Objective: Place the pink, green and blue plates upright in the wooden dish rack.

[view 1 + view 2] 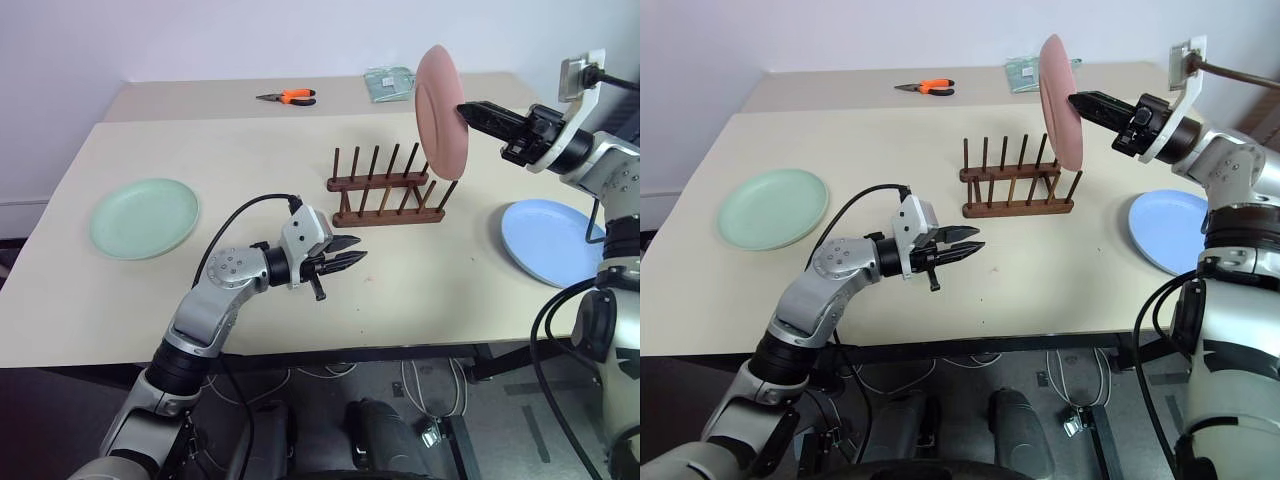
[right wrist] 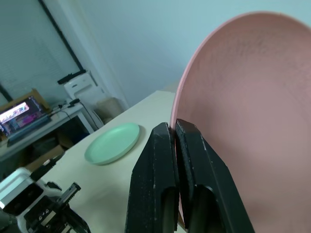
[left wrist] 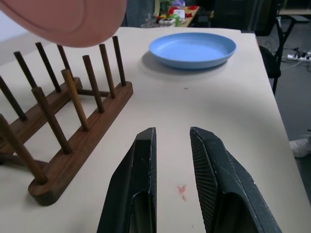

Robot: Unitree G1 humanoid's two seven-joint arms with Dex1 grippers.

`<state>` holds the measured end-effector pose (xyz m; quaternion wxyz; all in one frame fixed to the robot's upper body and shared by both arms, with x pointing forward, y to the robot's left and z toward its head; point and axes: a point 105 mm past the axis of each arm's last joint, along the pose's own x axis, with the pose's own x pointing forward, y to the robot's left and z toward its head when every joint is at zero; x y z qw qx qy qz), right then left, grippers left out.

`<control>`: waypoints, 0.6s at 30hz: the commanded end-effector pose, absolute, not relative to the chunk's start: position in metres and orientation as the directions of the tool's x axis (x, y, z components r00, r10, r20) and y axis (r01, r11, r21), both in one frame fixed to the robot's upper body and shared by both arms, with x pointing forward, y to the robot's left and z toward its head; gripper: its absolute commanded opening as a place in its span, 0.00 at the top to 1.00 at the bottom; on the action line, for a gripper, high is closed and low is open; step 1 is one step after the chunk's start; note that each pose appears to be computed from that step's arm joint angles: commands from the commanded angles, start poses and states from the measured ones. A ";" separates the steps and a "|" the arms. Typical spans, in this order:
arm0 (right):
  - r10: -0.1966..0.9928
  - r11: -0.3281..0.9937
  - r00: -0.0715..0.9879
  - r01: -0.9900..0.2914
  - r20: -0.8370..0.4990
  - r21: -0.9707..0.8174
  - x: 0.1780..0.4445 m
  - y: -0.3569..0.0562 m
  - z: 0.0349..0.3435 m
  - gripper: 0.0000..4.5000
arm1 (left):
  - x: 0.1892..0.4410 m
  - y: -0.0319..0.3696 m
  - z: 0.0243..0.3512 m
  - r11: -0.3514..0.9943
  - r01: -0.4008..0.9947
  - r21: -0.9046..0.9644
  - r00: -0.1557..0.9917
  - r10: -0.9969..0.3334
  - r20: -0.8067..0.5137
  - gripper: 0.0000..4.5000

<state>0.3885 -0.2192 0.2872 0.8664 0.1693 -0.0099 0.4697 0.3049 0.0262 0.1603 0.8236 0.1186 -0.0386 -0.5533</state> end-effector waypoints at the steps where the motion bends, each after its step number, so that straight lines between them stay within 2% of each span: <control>1: 0.797 0.504 0.562 -0.821 0.220 0.269 0.391 -0.222 0.303 0.98 | 0.301 0.026 0.171 0.359 0.897 0.256 0.379 -0.925 -0.032 0.76; 8: 0.775 0.501 0.582 -0.803 0.246 0.322 0.394 -0.229 0.301 0.98 | 0.299 0.027 0.168 0.362 0.897 0.254 0.384 -0.923 -0.041 0.76; 11: 0.763 0.499 0.587 -0.802 0.272 0.330 0.393 -0.233 0.305 0.81 | 0.298 0.028 0.167 0.360 0.898 0.252 0.383 -0.923 -0.044 0.76; 18: 0.710 0.553 0.636 -0.769 0.303 0.320 0.395 -0.246 0.314 0.06 | 0.298 0.027 0.167 0.356 0.901 0.248 0.379 -0.924 -0.049 0.76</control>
